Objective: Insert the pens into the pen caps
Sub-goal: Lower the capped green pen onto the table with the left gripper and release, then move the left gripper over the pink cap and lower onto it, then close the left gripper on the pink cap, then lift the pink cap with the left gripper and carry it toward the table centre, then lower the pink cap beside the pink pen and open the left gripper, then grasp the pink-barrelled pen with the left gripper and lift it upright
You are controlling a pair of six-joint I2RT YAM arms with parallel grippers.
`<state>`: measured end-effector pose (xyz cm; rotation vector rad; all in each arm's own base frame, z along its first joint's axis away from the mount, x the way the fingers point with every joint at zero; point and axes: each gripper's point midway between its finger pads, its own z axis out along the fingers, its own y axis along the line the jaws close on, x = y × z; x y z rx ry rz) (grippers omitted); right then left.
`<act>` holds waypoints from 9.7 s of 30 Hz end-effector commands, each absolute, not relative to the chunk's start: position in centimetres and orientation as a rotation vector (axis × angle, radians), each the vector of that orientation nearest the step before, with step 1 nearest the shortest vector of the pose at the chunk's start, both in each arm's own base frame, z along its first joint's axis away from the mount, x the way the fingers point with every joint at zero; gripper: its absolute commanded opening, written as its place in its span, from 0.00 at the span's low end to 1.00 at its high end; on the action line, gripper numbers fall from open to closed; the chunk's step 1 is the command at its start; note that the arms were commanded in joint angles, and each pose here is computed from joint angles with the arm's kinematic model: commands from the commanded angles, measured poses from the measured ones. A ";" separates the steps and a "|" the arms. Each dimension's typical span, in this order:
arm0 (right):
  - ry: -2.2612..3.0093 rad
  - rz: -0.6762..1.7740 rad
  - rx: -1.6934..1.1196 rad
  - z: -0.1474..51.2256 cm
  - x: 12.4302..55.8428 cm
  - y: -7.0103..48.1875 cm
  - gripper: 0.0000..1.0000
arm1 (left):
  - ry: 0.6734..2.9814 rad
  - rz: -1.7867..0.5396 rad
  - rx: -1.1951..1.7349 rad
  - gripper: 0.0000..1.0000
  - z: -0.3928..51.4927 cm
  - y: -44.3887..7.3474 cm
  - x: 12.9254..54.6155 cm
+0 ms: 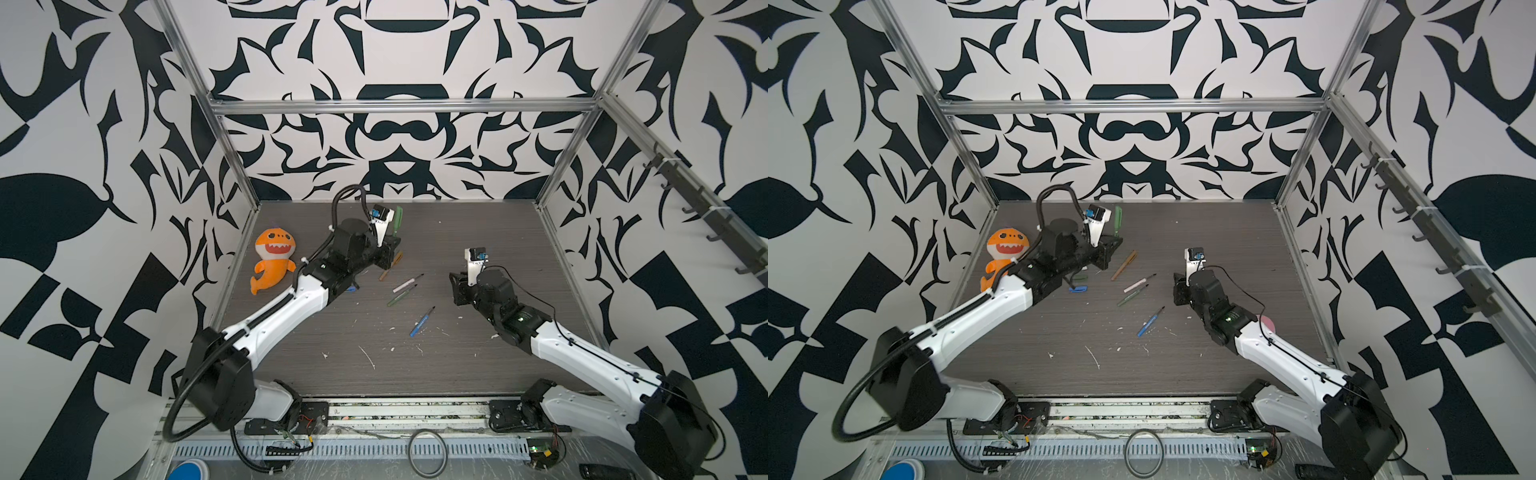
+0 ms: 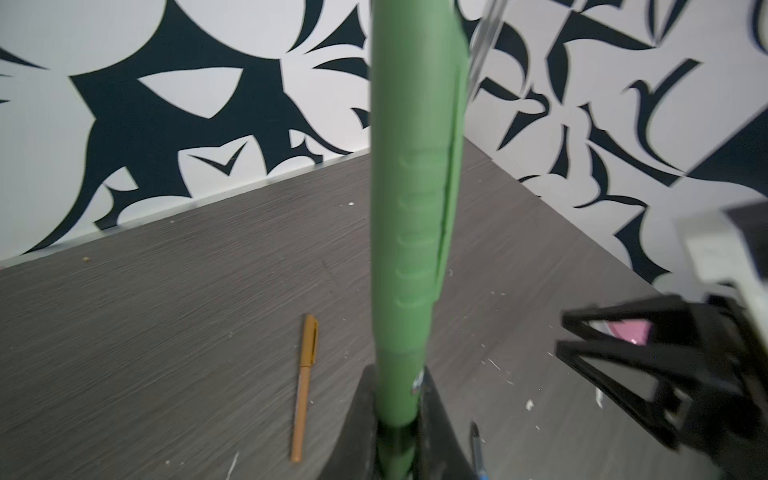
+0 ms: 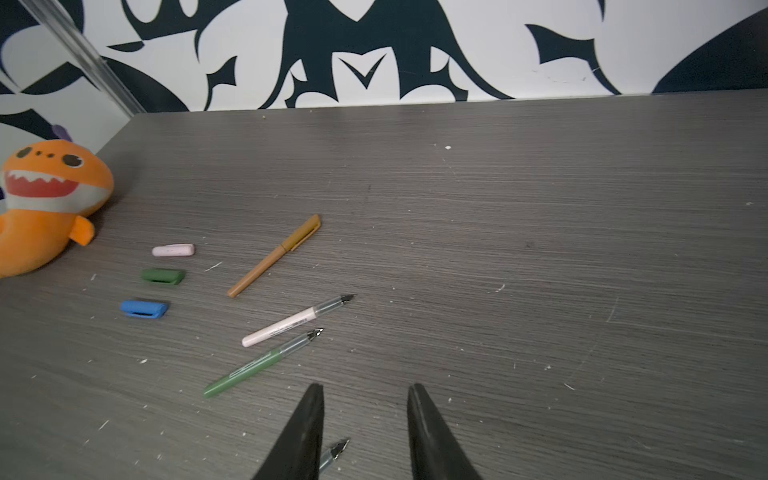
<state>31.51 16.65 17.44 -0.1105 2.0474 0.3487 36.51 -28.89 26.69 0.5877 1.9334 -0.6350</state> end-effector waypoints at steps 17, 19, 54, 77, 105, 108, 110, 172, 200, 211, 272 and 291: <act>1.895 0.193 0.178 16.4 32.3 11.7 0.32 | 2.810 -0.218 0.560 0.15 5.8 -24.7 41.9; 1.896 0.206 0.178 16.5 32.2 11.8 0.32 | 2.853 -0.233 0.528 0.15 4.2 -24.8 42.2; 1.945 0.294 0.135 15.7 32.3 13.6 0.32 | 2.761 -0.282 0.397 0.35 10.1 -22.4 45.4; 1.964 0.318 0.115 15.3 32.3 14.2 0.33 | 2.796 -0.282 0.010 0.45 9.1 -13.4 45.4; 1.976 0.345 0.088 15.1 32.4 14.9 0.41 | 2.807 -0.305 -0.457 0.46 3.6 -12.7 44.7; 1.979 0.353 0.081 15.1 32.4 15.1 0.41 | 2.795 -0.334 -0.412 0.47 3.2 -13.3 45.6; 1.982 0.359 0.075 15.1 32.4 15.3 0.41 | 2.799 -0.325 -0.369 0.47 2.9 -13.5 46.1; 1.966 0.292 0.159 15.3 32.2 13.4 0.36 | 2.753 0.048 0.455 0.23 9.0 -23.5 41.8; 1.845 0.238 0.318 16.9 31.0 9.9 0.35 | 2.665 -0.234 0.867 0.26 4.4 -41.7 35.4; 1.847 0.238 0.307 16.9 31.0 10.0 0.35 | 2.521 -0.272 0.903 0.34 11.7 -41.0 35.6; 1.904 0.260 0.245 16.1 31.6 11.6 0.29 | 2.837 -0.058 1.240 0.19 1.0 -30.0 34.7; 1.917 0.378 0.236 16.3 31.4 12.9 0.29 | 2.327 -0.483 0.955 0.07 17.2 -33.8 35.3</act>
